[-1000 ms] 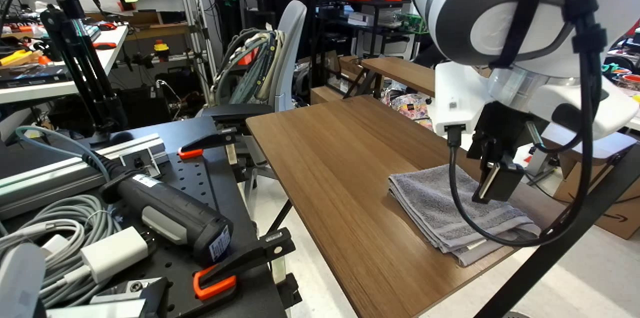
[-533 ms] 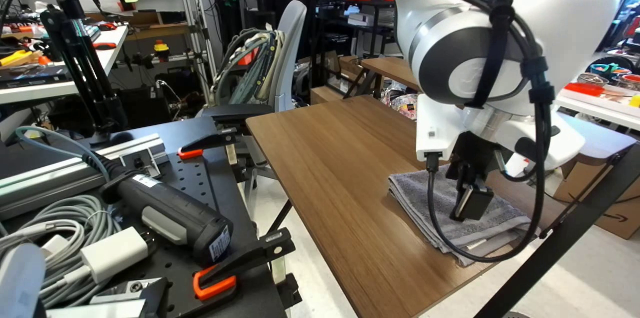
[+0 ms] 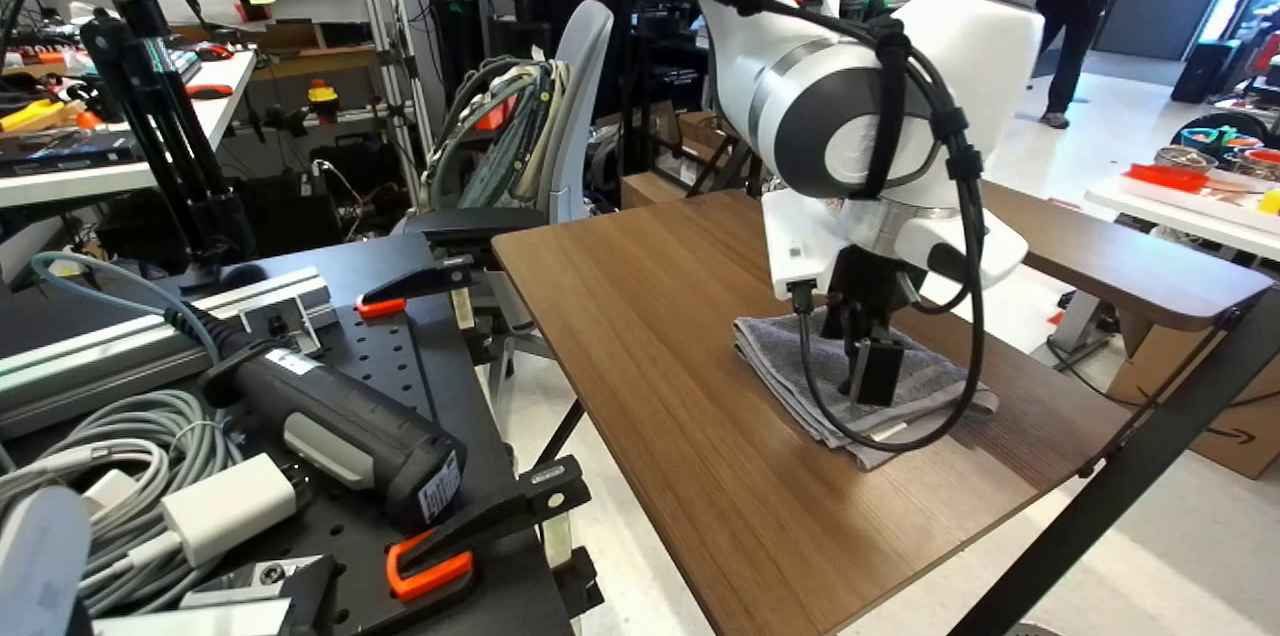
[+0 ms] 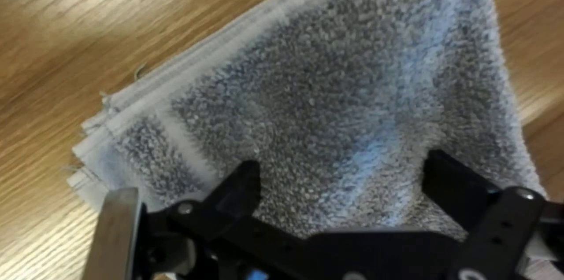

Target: Slide the towel to the left

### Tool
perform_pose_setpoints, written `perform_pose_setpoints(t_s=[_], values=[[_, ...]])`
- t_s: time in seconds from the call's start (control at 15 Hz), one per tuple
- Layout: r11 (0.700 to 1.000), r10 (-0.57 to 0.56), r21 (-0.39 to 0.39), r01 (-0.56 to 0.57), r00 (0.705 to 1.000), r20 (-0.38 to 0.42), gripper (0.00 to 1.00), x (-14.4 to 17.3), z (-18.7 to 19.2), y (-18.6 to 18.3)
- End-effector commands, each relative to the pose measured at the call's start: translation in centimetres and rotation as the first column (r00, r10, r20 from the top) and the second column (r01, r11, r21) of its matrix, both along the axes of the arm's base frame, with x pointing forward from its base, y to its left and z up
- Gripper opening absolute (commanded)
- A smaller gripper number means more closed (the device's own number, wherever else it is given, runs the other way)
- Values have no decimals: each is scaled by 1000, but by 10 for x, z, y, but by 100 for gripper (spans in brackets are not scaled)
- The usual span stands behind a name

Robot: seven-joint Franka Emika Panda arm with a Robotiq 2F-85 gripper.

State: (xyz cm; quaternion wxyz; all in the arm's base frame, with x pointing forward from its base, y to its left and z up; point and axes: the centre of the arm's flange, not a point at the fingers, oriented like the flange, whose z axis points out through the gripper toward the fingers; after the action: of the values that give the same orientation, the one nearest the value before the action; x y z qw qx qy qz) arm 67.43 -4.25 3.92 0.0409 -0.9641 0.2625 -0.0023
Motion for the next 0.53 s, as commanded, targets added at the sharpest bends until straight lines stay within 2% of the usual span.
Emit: perform_pose_setpoints(t_s=[0.0,0.47], values=[[995,85,-48,-86,996,-28,100,-14,-18,49],[966,244,-68,-249,967,-71,100,-38,-25,150]])
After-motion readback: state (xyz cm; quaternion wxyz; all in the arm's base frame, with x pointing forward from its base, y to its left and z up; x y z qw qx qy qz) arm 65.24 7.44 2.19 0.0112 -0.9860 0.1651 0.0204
